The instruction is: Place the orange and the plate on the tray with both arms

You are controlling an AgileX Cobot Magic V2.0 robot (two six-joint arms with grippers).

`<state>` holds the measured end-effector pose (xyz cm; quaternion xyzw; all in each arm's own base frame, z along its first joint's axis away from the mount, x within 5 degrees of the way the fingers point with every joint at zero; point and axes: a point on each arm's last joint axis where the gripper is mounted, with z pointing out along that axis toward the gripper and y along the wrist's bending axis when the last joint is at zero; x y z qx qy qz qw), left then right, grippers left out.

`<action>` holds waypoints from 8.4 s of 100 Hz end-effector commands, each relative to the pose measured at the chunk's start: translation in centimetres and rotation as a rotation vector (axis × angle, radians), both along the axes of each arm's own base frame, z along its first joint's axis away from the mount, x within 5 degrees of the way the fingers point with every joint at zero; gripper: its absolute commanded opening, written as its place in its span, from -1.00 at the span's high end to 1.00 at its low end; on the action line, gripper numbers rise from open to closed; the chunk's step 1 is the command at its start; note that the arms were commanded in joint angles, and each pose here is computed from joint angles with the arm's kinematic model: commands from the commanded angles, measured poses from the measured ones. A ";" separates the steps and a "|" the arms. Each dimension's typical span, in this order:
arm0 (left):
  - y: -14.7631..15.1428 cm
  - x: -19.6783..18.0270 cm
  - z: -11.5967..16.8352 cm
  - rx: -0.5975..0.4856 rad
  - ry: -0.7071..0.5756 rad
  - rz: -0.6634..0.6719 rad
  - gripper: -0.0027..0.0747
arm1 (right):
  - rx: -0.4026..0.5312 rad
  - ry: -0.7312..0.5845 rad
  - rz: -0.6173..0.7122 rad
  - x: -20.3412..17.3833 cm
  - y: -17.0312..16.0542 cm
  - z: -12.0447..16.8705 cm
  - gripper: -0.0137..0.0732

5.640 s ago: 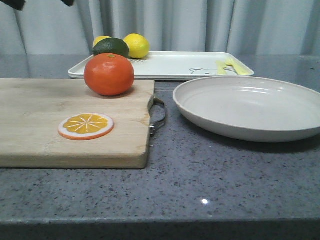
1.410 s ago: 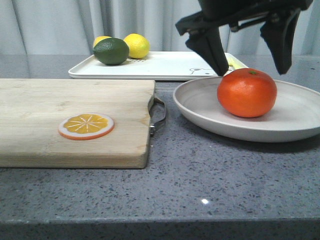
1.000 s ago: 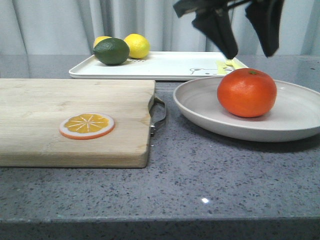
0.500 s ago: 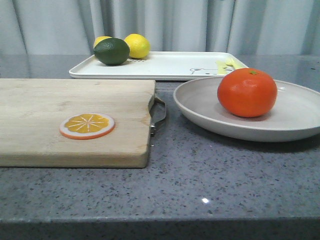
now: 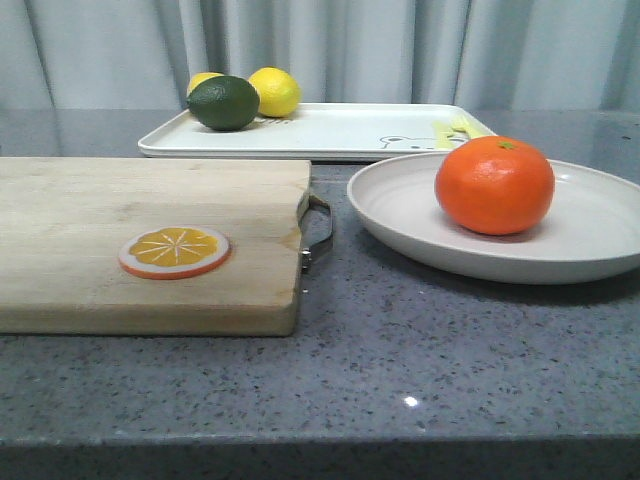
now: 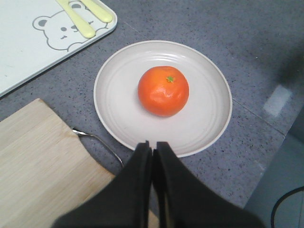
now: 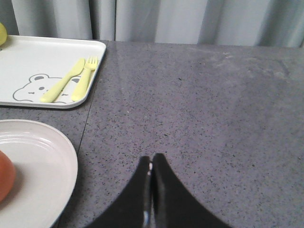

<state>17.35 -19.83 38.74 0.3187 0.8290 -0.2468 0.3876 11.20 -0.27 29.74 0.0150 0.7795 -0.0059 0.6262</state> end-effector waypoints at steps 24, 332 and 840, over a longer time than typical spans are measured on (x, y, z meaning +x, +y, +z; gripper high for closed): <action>7.1 -6.5 0.4 -0.219 -0.185 0.025 0.98 | -0.004 -0.056 0.001 0.1 0.0 1.7 0.81; 11.7 -10.5 -2.1 -0.272 -0.266 0.028 0.98 | 0.271 0.851 0.185 19.1 4.5 4.5 0.83; 13.8 -12.5 -4.5 -0.416 -0.325 0.045 0.98 | 0.025 -0.093 0.270 -3.5 2.3 2.0 0.84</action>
